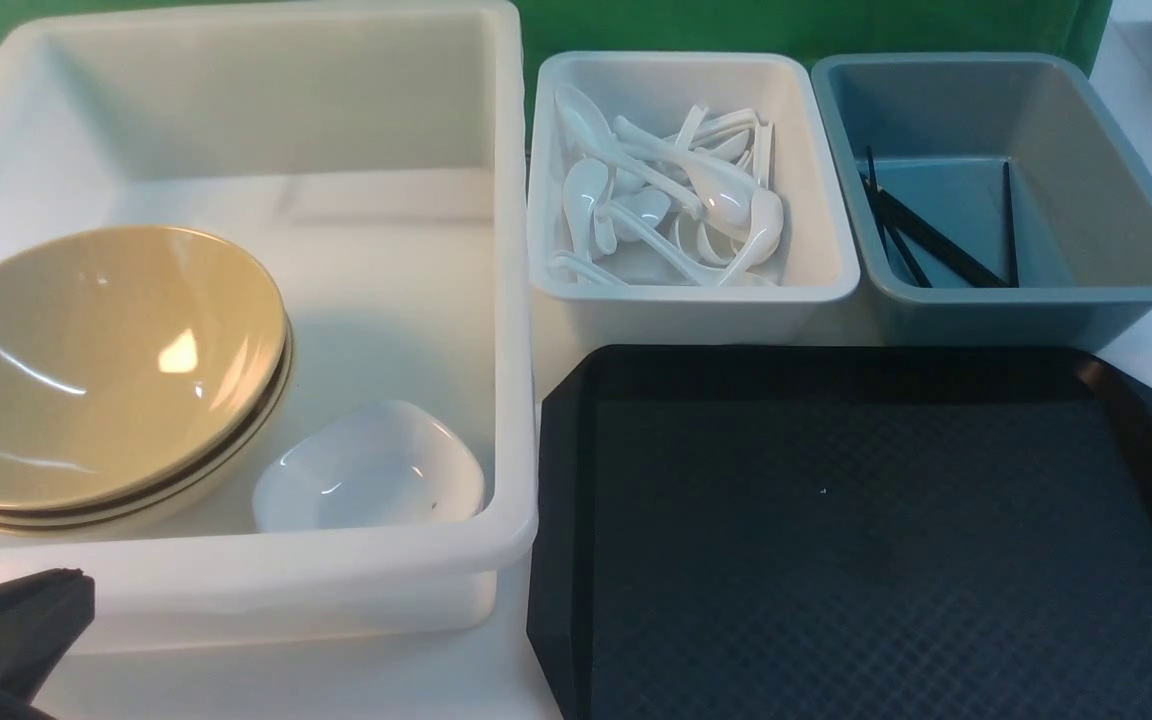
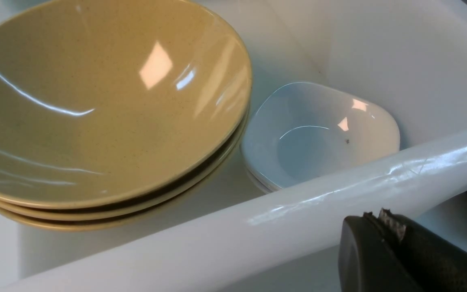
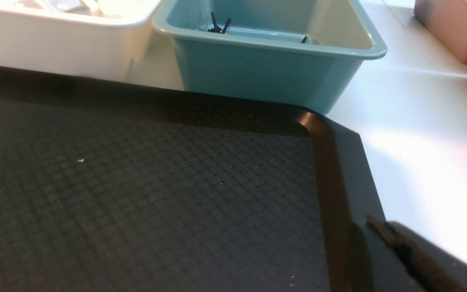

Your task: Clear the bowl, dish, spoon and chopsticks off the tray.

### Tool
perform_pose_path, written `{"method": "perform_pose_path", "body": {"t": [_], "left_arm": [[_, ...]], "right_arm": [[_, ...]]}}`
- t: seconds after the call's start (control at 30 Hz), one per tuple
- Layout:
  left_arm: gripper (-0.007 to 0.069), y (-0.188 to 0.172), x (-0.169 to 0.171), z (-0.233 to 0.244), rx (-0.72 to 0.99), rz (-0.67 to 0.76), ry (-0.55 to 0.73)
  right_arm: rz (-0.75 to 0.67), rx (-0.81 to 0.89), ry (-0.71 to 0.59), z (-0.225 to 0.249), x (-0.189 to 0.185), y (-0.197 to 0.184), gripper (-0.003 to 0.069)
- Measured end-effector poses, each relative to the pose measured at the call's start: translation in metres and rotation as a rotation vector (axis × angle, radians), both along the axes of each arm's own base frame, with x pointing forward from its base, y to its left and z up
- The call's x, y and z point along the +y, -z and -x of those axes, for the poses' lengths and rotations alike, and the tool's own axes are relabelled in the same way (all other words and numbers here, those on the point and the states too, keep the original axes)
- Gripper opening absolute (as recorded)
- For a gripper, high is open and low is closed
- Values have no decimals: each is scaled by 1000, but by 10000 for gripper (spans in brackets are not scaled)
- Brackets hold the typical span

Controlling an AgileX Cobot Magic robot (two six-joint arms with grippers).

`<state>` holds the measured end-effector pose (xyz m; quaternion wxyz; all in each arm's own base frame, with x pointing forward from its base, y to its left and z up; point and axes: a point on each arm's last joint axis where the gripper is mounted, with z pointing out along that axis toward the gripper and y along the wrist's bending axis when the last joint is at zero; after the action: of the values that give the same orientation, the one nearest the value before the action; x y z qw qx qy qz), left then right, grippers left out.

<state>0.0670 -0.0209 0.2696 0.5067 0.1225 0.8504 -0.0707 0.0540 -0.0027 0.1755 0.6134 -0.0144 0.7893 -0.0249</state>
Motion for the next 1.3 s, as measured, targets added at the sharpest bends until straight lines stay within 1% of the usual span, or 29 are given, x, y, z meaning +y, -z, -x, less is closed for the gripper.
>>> {"method": "perform_pose_path", "body": {"t": [0.47,0.6,0.7,0.73,0.77,0.8,0.83,0.93,0.97,1.03,1.07,1.1,1.23,1.3], "left_arm": [[-8,0,0,0,1,2,0],[-8,9,1,3,-13,3,-7],[-8,13,6,10,-114,-29,-39],[-8,14,6,11,-122,-32,-44],[-8,12,10,17,-223,-26,-80],[-8,12,10,18,-233,-25,-87],[-8,13,13,21,-310,-16,-131],[-8,14,18,26,-454,11,-225],[-8,16,19,26,-457,14,-239],[-8,28,23,22,-501,41,-319],[-8,30,23,21,-507,-38,-655],[-8,42,25,18,-481,67,-358],[-8,76,26,12,-390,82,-379],[-8,83,25,12,-362,80,-374]], "right_arm": [[0,0,0,0,0,0,67],[0,1,0,0,0,0,69],[0,1,0,0,0,0,74],[0,1,0,0,0,0,75],[0,1,0,0,0,0,77],[0,1,0,0,0,0,77],[0,1,0,0,0,0,78],[0,1,0,0,0,0,78],[0,1,0,0,0,0,78],[0,0,0,0,0,0,78],[0,0,0,0,0,0,78],[0,0,0,0,0,0,78],[0,0,0,0,0,0,78],[0,0,0,0,0,0,78]]}}
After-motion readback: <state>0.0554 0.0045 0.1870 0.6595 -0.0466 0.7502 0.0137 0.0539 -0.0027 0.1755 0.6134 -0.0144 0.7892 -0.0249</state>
